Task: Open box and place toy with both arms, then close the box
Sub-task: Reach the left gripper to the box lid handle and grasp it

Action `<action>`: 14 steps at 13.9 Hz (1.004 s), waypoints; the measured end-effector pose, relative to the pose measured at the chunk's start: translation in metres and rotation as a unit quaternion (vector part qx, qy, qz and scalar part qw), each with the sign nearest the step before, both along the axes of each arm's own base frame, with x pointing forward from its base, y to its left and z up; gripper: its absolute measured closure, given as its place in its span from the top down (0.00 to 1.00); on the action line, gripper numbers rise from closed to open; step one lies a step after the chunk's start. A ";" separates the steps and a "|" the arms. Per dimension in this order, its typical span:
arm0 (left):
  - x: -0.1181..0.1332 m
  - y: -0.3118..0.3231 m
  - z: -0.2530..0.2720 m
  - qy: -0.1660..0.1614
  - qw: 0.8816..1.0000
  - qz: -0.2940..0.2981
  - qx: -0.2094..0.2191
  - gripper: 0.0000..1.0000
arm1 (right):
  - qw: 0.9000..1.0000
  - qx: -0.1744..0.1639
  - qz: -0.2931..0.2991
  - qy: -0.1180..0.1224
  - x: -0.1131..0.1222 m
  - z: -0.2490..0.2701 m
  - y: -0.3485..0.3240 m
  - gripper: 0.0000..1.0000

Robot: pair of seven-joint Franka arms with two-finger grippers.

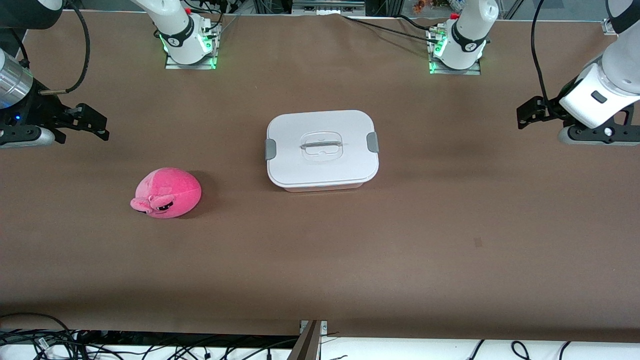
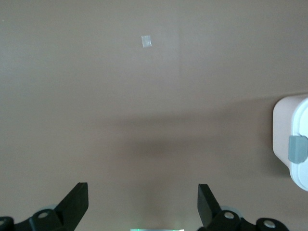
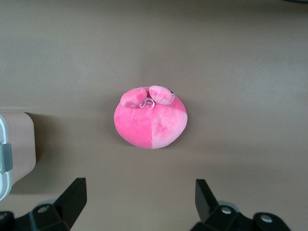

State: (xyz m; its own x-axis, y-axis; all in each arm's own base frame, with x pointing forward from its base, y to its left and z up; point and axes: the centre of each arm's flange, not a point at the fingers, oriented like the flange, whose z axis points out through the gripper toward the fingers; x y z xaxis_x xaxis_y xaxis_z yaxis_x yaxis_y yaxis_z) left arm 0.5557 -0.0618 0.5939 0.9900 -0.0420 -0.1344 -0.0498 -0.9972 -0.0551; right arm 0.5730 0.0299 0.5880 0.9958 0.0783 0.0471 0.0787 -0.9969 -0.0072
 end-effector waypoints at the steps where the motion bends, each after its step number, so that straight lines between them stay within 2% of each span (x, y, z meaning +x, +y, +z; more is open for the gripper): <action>1: -0.003 -0.012 -0.001 0.006 1.000 -0.014 -0.001 1.00 | 1.000 0.000 0.000 0.000 0.000 0.000 0.000 1.00; 6: -0.011 -0.077 -0.013 0.026 0.990 -0.138 -0.012 1.00 | 1.000 0.000 0.000 0.000 0.000 0.000 0.000 1.00; 8: -0.010 -0.101 -0.028 0.038 0.982 -0.186 -0.021 1.00 | 1.000 0.000 0.000 0.000 0.000 0.000 0.000 1.00; 11: -0.004 -0.171 -0.059 0.035 0.952 -0.295 -0.078 1.00 | 1.000 0.000 0.000 0.000 0.000 0.000 0.000 1.00; 13: 0.005 -0.215 -0.090 0.020 0.926 -0.356 -0.121 1.00 | 1.000 0.000 0.000 0.001 0.000 0.000 0.000 1.00; 14: 0.008 -0.236 -0.104 0.006 0.910 -0.393 -0.135 1.00 | 1.000 0.000 0.000 0.001 0.000 0.000 0.000 1.00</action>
